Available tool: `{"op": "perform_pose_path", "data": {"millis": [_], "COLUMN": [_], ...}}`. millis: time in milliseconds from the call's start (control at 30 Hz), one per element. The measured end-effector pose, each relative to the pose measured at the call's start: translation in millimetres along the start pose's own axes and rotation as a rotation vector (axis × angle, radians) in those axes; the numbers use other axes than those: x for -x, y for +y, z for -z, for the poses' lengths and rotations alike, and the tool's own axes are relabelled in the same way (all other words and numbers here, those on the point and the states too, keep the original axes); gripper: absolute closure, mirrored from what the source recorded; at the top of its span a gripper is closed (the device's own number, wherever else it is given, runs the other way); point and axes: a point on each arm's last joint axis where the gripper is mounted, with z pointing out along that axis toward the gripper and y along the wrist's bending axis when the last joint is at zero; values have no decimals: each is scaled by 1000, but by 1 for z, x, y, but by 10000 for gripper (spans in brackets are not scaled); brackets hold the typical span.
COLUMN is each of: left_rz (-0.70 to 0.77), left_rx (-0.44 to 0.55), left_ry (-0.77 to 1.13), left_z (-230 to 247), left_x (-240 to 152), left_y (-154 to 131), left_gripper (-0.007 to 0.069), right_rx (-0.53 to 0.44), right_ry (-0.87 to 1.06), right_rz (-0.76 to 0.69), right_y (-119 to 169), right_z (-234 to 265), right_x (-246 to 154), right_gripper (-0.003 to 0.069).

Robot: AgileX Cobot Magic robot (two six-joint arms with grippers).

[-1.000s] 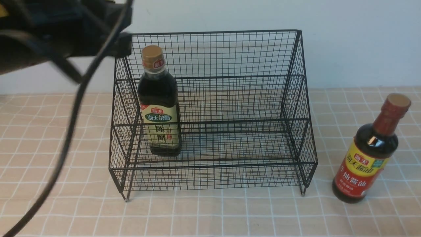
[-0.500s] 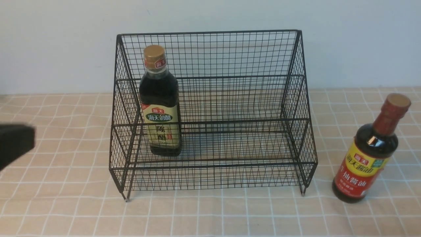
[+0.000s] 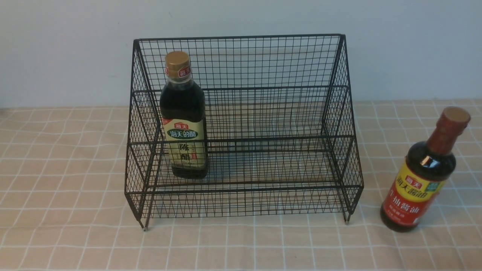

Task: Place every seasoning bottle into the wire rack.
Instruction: Use the right arm to grab the condiment bottle closest to it

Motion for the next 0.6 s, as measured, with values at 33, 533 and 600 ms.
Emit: {"op": "perform_pose_path", "data": {"millis": [33, 533, 600], "left_rz": [-4, -28, -5], "left_rx": [7, 290, 327], "left_ry": [-24, -115, -44], "left_z": [-1, -62, -75], "left_x": [1, -132, -163], "left_y": [1, 32, 37], "left_gripper": [632, 632, 632], "right_rx": [0, 0, 0], "right_ry": [0, 0, 0], "right_rz": [0, 0, 0], "right_y": [0, 0, 0], "right_z": [0, 0, 0], "right_x": [0, 0, 0], "right_gripper": [673, 673, 673]}}
